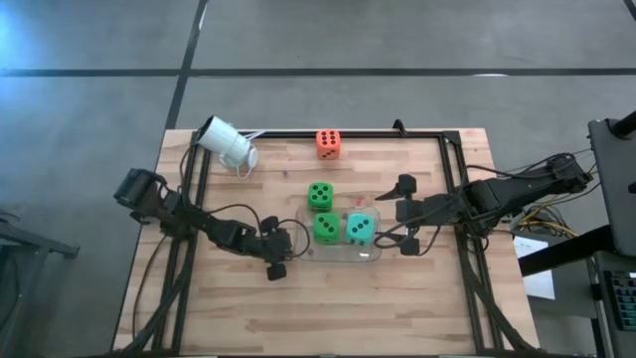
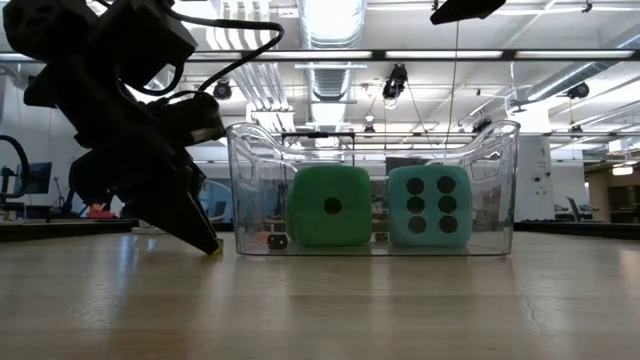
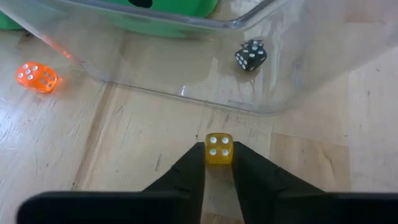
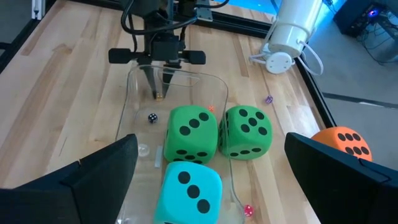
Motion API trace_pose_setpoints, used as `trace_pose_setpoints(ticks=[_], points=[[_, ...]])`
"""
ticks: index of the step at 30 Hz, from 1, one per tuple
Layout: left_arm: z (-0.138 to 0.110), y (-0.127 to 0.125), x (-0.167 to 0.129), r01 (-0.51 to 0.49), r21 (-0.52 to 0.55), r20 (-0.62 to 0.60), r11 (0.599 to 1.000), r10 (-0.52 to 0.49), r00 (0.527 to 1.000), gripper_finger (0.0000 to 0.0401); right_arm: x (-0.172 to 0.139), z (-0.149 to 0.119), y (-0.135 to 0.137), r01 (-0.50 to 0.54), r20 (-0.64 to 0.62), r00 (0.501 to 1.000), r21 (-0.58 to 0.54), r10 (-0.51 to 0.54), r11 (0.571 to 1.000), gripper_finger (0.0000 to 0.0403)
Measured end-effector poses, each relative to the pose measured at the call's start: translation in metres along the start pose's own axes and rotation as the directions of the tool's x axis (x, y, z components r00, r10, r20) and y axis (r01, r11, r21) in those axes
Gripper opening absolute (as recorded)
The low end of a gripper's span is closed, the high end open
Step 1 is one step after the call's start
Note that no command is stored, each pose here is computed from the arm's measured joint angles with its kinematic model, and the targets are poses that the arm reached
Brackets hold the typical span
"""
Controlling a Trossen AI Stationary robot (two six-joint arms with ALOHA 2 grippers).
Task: Pick & Place Dice
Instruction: Put the small yellow die into the transparent bin
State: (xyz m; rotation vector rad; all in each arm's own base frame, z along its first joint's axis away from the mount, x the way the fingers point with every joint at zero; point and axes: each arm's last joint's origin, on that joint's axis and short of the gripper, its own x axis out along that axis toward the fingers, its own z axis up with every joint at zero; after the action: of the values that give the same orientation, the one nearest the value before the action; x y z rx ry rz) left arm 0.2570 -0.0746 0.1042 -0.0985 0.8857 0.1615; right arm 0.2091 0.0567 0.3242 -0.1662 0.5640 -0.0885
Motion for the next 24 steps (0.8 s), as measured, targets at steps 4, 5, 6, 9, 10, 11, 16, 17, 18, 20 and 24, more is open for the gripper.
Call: trace_pose_setpoints(ticks=[4,5,6,9,10,11,16,17,18,20,24], points=[[0.0,0.0,0.0,-0.001,0.0,-0.001,1.0,0.001,1.0,0.0059,0.0,0.0,0.0,0.0,0.0,1.0,0.0,0.0,1.0,0.04],[0.0,0.0,0.0,-0.001,0.0,0.0,1.0,0.001,1.0,0.0056,0.0,0.0,0.0,0.0,0.0,1.0,0.0,0.0,1.0,0.04],[0.0,0.0,0.0,-0.001,0.0,0.0,1.0,0.001,1.0,0.0055,0.0,0.0,0.0,0.0,0.0,1.0,0.0,0.0,1.0,0.04],[0.0,0.0,0.0,-0.002,0.0,-0.001,1.0,0.002,1.0,0.0054,0.0,0.0,0.0,0.0,0.0,1.0,0.0,0.0,1.0,0.04],[0.0,0.0,0.0,-0.001,-0.002,-0.001,1.0,0.001,1.0,0.0054,0.0,0.0,0.0,0.0,0.0,1.0,0.0,0.0,1.0,0.04],[0.0,0.0,0.0,-0.001,-0.006,-0.001,1.0,0.001,1.0,0.0054,0.0,0.0,0.0,0.0,0.0,1.0,0.0,0.0,1.0,0.04],[0.001,0.001,-0.005,-0.002,-0.009,-0.008,1.0,0.002,1.0,0.0054,0.0,0.0,0.0,0.0,0.0,1.0,0.0,0.0,1.0,0.04],[0.001,0.001,-0.006,-0.002,-0.01,-0.014,1.0,0.002,1.0,0.0054,0.0,0.0,0.0,0.0,0.0,1.0,0.0,0.0,1.0,0.04],[0.002,0.002,-0.009,-0.002,-0.013,-0.02,1.0,0.002,1.0,0.0054,0.0,0.0,0.0,0.0,0.0,1.0,0.0,0.0,1.0,0.04],[0.003,0.002,-0.015,-0.007,-0.023,-0.038,1.0,0.006,0.999,0.0054,0.0,0.0,0.0,0.0,-0.001,1.0,0.0,0.0,1.0,0.04],[0.009,0.003,-0.033,-0.004,-0.038,-0.053,0.999,0.002,0.999,0.0054,0.0,0.0,0.0,0.0,-0.001,1.0,0.0,0.0,1.0,0.04]])
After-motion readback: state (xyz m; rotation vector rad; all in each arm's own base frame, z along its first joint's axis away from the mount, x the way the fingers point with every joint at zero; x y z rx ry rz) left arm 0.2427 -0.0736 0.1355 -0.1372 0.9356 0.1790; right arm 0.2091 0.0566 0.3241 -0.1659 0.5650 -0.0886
